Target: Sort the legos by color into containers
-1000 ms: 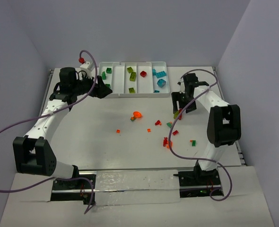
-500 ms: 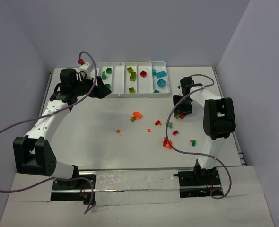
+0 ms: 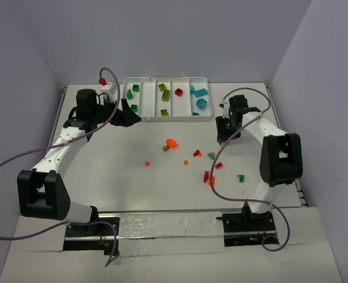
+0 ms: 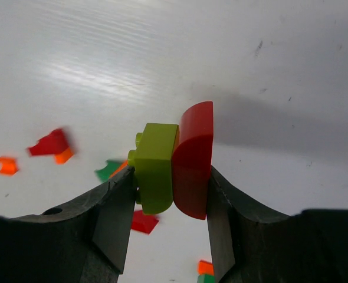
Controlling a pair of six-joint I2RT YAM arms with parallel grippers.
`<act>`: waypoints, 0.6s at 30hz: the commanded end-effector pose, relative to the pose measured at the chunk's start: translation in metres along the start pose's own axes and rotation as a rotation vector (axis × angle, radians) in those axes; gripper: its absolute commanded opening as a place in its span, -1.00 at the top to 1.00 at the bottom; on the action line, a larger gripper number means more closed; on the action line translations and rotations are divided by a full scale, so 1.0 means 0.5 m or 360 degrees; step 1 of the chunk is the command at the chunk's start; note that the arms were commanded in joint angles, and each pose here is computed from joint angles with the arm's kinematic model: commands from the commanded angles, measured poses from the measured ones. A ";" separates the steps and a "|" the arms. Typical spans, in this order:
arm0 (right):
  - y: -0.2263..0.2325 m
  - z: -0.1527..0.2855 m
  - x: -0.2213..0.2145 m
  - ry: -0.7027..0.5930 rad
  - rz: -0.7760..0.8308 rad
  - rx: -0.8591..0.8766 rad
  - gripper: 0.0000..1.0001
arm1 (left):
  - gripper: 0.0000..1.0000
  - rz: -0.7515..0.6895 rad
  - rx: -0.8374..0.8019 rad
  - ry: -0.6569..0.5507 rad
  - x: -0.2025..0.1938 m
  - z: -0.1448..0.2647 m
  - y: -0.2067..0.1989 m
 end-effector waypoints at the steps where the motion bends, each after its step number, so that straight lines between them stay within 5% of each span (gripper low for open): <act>1: 0.044 0.120 0.060 -0.0456 0.0325 0.0155 0.05 | -0.80 0.0058 -0.0280 0.0023 -0.010 0.020 -0.054; 10: 0.249 0.252 0.091 -0.0890 0.0959 0.0294 0.03 | -0.81 0.0412 -0.0576 0.0149 -0.038 0.007 -0.119; 18: 0.358 0.273 0.116 -0.0948 0.1027 0.0344 0.05 | -0.81 0.0508 -0.0628 0.0174 -0.061 -0.045 -0.186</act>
Point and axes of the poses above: each gripper's point midway between its finger pads, its own z axis back along the fingers, its own y axis along the line the jaws close on, x = y × z, the point moved 7 cm from there along z, back along the fingers, and after that the axes turned 11 degrees about z, right-handed, at the moved point
